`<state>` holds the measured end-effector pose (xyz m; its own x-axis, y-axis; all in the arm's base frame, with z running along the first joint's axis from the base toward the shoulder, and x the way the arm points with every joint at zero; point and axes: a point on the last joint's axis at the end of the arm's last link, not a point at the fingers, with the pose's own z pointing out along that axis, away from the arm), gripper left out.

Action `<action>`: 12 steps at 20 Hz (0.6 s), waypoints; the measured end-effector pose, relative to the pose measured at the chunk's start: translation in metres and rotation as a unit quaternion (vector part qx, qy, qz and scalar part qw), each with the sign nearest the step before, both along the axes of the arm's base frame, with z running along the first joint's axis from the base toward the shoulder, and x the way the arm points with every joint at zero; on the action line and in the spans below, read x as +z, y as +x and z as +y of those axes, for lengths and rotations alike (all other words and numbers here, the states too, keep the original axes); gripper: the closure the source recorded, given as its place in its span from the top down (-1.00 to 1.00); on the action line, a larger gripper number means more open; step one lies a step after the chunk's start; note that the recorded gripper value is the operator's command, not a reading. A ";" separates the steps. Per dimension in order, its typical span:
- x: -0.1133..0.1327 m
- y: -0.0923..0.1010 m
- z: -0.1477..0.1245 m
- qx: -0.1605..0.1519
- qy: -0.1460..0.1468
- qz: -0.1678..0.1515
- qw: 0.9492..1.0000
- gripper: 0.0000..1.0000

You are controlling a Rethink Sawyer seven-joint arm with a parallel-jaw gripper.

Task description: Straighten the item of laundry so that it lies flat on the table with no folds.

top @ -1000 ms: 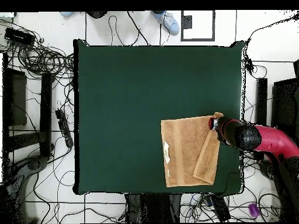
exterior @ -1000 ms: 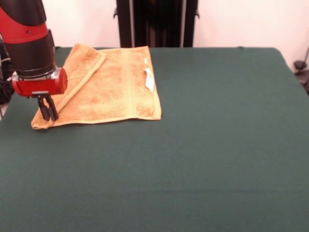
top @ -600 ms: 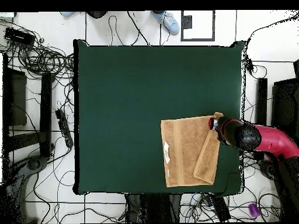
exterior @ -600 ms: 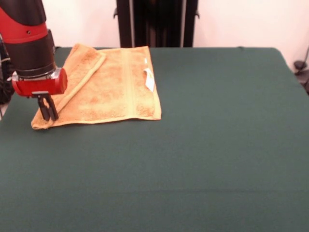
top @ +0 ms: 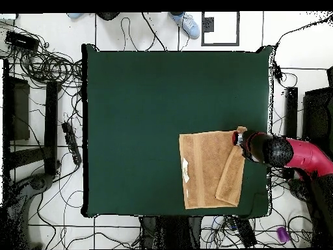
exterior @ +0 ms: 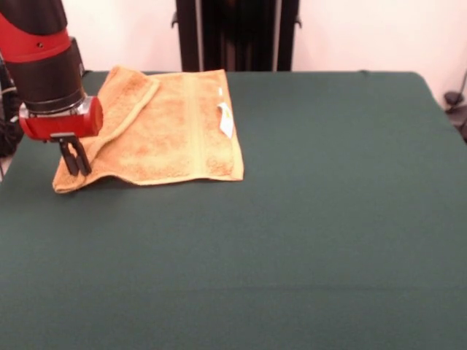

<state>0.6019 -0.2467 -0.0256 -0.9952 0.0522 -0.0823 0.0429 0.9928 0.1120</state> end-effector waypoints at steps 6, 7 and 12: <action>0.010 0.000 -0.002 -0.005 0.005 0.020 1.000 -1.00; 0.012 0.001 -0.002 -0.006 0.005 0.022 1.000 -1.00; 0.021 0.005 -0.005 0.003 0.013 0.043 0.999 -1.00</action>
<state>0.6067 -0.2518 -0.0048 -0.9988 0.0480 0.0049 0.0482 0.9898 0.1338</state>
